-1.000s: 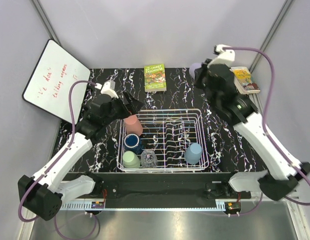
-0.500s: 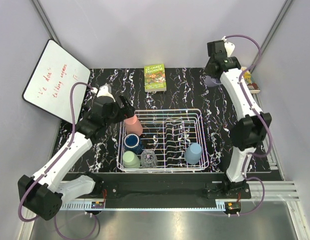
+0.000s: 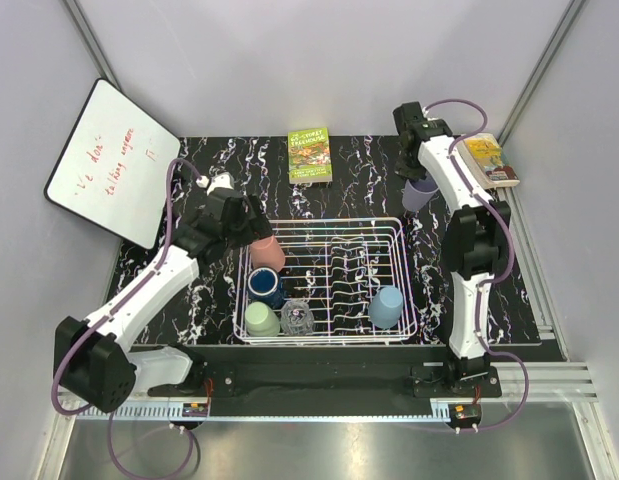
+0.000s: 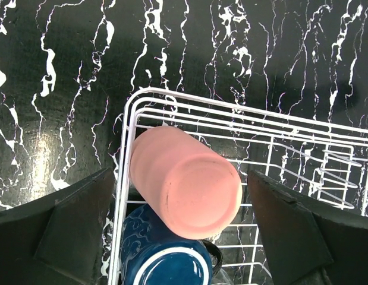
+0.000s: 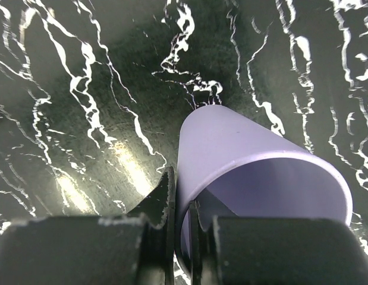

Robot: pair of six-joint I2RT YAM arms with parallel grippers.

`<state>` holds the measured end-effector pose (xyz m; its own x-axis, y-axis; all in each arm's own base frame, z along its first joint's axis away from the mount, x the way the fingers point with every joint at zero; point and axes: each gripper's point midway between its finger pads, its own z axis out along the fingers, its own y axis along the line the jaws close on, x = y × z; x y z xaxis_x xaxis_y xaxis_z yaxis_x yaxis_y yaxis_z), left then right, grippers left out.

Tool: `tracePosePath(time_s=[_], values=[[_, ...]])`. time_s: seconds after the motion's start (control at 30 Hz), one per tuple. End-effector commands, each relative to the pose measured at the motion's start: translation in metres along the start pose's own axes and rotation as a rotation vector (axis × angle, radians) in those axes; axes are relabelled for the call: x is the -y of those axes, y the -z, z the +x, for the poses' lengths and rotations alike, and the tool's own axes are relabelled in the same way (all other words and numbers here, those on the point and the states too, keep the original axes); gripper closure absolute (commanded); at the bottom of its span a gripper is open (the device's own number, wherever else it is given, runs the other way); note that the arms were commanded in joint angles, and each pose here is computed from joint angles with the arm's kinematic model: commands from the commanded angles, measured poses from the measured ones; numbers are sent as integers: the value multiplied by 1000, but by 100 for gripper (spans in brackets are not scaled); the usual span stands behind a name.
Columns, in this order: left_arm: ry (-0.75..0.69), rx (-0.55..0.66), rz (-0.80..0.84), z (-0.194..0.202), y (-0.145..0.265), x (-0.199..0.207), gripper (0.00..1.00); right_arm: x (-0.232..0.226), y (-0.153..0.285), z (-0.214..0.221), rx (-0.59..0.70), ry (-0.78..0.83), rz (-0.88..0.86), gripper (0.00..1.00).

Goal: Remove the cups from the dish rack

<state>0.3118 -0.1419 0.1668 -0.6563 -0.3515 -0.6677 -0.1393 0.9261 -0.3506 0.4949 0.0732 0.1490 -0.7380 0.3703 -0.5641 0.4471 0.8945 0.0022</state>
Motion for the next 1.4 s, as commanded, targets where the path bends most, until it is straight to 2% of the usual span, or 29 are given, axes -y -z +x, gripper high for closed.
tracePosePath(time_s=[0.0, 0.5, 0.6, 0.63, 0.8, 0.83, 0.87, 0.97, 1.17, 1.27, 1.3, 1.37], values=[[15, 42, 8, -19, 5, 9, 1, -3, -3, 2, -25, -25, -13, 100], [10, 21, -9, -13, 0, 6, 1, 4, -51, 43, -121, 27, 44, 100], [11, 18, -7, -13, 0, 7, 1, 5, -54, 48, -131, 33, 49, 93], [11, 17, -8, -13, -1, 7, 1, 5, -53, 46, -126, 30, 46, 85], [-2, 20, 8, -15, 2, 10, 1, 2, -36, 28, -75, 7, 15, 63], [-9, 20, 11, -15, 2, 11, 1, 0, -25, 19, -49, -8, -5, 60], [-23, 23, 15, -16, 3, 12, 1, -2, -18, 14, -36, -15, -15, 52], [-35, 43, 16, -21, 6, 15, 1, -10, 13, -10, 31, -47, -81, 43], [-41, 62, 25, -27, 10, 21, 1, -20, 74, -44, 138, -86, -200, 37], [-54, 80, 26, -33, 12, 23, 1, -22, 109, -50, 177, -96, -265, 30], [-59, 87, 19, -35, 12, 23, 1, -19, 131, -54, 199, -114, -305, 22], [-77, 101, -2, -39, 11, 20, 1, -27, 146, -44, 198, -115, -381, 10]])
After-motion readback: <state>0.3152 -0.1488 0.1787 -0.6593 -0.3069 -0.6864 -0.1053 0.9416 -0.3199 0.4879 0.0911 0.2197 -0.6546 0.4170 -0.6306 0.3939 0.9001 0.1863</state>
